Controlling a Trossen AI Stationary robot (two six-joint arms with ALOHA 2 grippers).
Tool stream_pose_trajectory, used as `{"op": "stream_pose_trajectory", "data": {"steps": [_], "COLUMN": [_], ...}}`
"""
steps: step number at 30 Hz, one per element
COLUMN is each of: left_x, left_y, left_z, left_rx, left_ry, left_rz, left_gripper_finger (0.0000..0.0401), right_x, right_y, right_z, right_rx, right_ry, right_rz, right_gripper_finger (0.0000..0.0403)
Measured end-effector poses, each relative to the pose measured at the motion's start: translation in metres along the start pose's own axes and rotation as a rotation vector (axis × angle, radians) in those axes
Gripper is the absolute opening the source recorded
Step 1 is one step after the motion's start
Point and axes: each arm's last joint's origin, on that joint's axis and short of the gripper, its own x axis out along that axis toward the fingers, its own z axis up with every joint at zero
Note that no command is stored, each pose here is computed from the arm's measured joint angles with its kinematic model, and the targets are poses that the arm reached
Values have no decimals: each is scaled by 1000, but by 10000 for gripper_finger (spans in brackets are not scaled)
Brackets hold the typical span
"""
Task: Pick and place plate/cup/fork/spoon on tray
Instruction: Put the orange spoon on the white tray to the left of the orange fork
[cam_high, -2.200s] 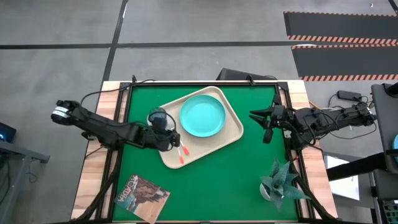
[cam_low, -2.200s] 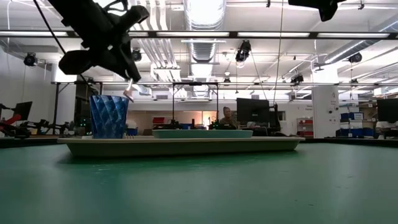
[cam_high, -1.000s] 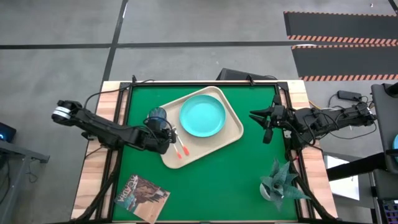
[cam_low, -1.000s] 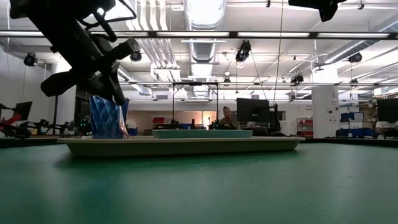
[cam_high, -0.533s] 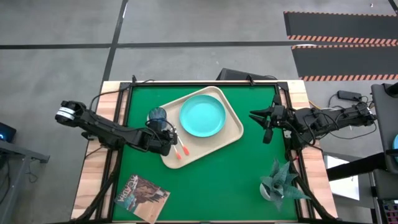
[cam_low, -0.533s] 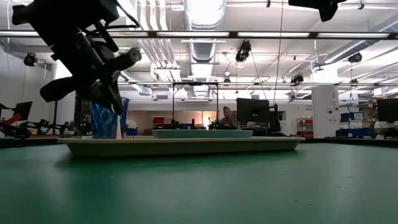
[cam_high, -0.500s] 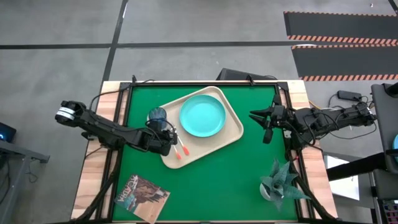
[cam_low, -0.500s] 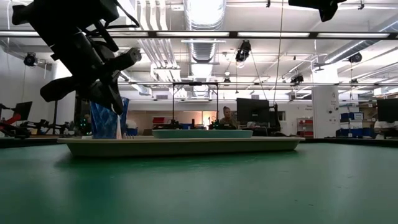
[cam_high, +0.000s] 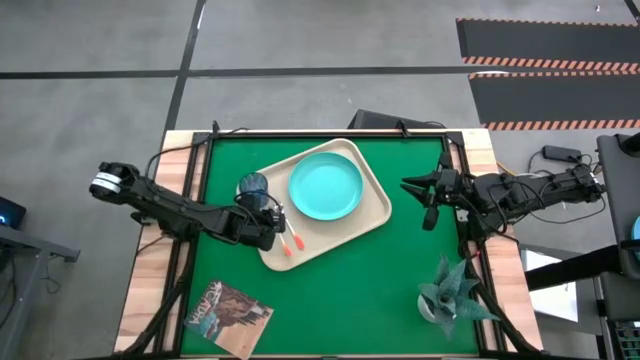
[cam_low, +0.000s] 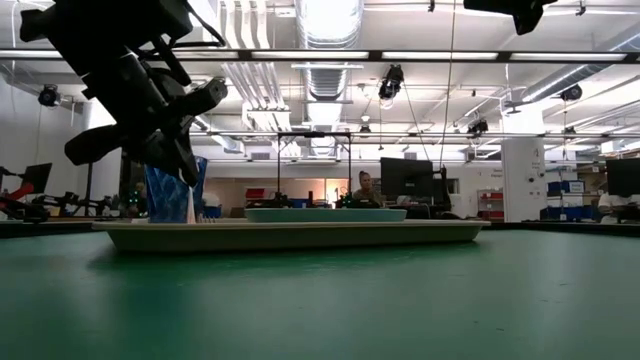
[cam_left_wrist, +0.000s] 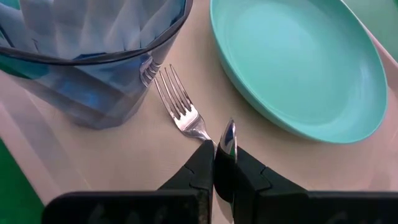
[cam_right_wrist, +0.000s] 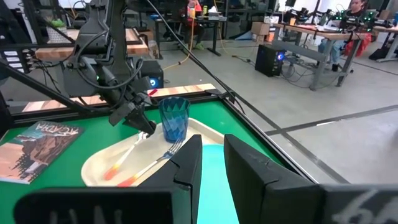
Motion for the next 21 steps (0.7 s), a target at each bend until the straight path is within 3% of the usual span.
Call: {"op": "stream_pose_trajectory", "data": {"steps": [21], "left_x": [0], "left_y": [1], "left_z": [0], "left_rx": [7], "left_ry": [1], "left_rz": [5], "left_gripper_finger": [22], "right_x": [0], "right_y": [0], "right_z": [0], "right_rx": [0], "right_ry": [-1], "right_rz": [0], "right_gripper_finger": [59]}}
